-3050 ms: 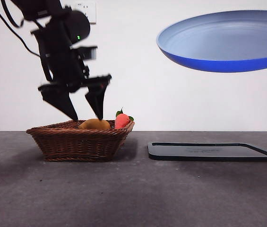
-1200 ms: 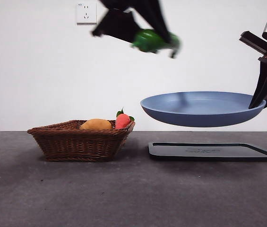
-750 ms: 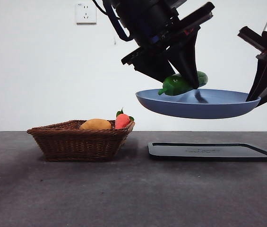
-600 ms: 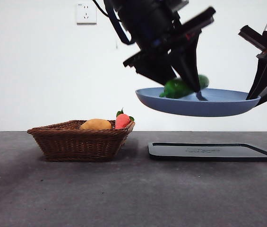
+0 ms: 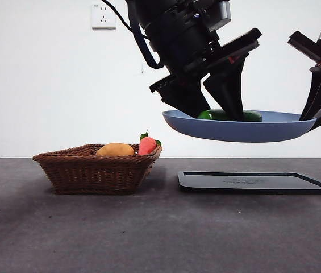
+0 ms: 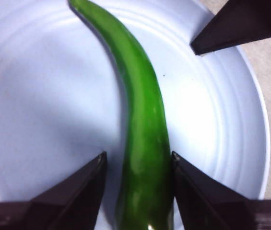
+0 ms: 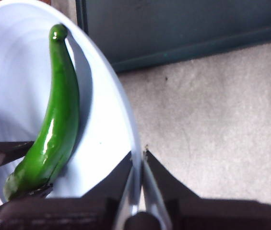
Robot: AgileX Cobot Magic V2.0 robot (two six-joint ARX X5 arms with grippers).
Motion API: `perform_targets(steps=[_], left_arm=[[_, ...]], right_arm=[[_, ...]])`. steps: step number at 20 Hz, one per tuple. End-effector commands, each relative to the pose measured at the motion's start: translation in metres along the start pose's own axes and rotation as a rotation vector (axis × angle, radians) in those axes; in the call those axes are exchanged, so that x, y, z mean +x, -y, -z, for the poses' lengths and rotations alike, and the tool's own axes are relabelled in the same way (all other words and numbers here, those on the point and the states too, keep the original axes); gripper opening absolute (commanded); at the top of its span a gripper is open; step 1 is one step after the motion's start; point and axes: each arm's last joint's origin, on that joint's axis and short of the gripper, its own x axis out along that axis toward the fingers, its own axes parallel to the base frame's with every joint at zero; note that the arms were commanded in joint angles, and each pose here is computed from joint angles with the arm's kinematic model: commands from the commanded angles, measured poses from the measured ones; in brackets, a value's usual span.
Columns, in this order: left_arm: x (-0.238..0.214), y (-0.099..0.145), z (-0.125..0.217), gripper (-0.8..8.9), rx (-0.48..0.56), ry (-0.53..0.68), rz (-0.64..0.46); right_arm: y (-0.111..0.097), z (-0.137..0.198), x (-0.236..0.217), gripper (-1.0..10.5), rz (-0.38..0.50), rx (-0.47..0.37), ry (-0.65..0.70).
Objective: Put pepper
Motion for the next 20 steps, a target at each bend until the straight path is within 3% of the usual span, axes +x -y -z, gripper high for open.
perform_targets(steps=[1, 12, 20], left_arm=[[0.002, 0.004, -0.003, 2.35, 0.018, 0.000, 0.007], [-0.084, 0.015, -0.013, 2.35, 0.036, 0.137, 0.008], [-0.198, 0.027, -0.001, 2.34, 0.058, 0.352, -0.002]], right_arm=[[-0.003, -0.004, -0.001, 0.1, -0.010, 0.003, -0.004], [0.000, -0.004, -0.002, 0.1, 0.006, 0.092, -0.003], [0.032, -0.041, 0.008, 0.1, 0.048, 0.230, 0.081]])
